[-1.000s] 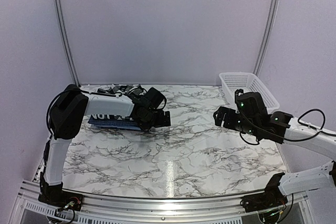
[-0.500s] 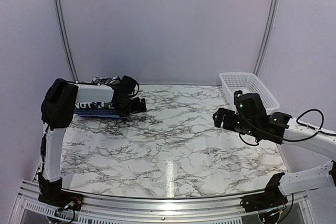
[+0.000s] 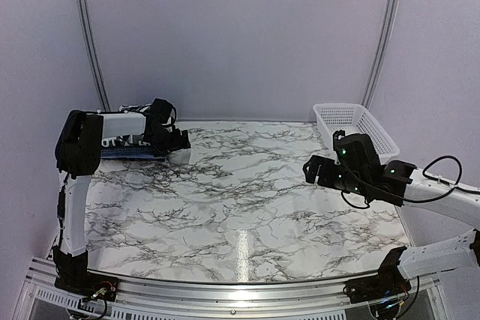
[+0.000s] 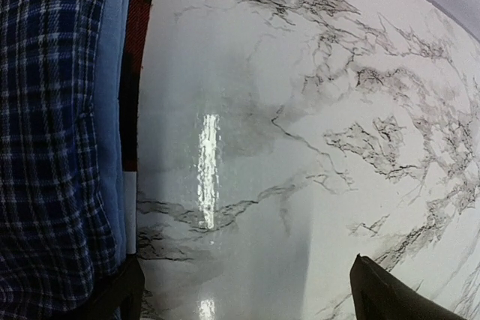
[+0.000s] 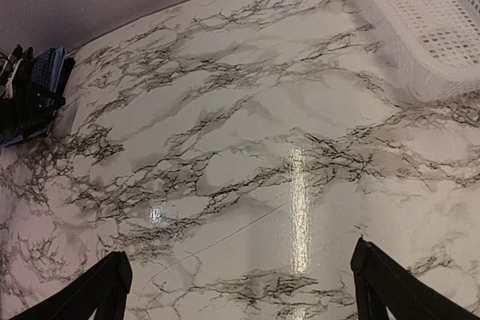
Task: Fold and stack the long sleeve shirts
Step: Move the square-folded shirt to the corner of the board, then reset both arms
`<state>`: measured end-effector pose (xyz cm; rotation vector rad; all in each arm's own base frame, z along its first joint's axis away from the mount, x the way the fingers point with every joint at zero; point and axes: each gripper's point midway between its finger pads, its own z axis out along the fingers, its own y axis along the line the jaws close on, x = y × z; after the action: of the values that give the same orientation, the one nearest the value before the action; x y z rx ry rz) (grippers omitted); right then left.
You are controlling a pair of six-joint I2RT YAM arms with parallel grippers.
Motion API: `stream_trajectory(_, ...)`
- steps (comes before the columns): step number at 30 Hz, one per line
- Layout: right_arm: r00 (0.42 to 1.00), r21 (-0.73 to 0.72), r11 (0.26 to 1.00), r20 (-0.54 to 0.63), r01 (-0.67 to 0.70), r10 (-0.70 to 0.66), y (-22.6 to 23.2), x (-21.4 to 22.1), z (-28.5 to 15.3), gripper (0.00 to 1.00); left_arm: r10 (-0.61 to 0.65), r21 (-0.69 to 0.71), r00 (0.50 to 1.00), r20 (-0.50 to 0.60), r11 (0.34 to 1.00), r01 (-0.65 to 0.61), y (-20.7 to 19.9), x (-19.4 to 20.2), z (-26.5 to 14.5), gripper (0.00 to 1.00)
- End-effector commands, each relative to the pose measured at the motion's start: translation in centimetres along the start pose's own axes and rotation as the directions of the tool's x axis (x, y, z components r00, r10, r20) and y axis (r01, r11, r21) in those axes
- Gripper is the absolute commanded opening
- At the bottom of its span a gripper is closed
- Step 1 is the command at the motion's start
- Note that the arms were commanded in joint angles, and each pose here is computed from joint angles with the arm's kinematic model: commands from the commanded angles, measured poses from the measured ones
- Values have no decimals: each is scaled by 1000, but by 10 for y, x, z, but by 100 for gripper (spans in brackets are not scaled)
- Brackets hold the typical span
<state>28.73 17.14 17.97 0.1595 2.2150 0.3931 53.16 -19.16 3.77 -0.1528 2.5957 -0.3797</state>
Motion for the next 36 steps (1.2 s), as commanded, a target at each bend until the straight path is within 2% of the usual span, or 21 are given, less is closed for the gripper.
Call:
stream_trajectory(1, 1000, 10, 1000, -8, -14, 15, -2, 1, 4, 99, 24, -38, 999, -26, 999, -25, 24, -5, 4, 99)
stream_trajectory(8, 1000, 8, 1000, -6, 2, -2, 3, -4, 7, 99, 70, 32, 998, 2, 997, -71, 0, -24, -17, 99)
stream_trajectory(17, 999, 24, 999, 35, 31, -32, 7, -20, 4, 98, 150, 111, 984, 98, 981, -160, -52, -37, -82, 99)
stream_trajectory(22, 996, 35, 998, 77, 46, -49, 10, -36, -2, 99, 210, 123, 967, 142, 966, -228, -78, -22, -117, 99)
stream_trajectory(28, 989, 39, 997, 123, 73, -77, 16, -54, -9, 98, 222, 176, 948, 229, 948, -265, -104, 9, -169, 99)
stream_trajectory(36, 978, 71, 995, 187, 76, -88, 17, -71, -10, 99, 176, 232, 934, 311, 939, -254, -98, 57, -214, 99)
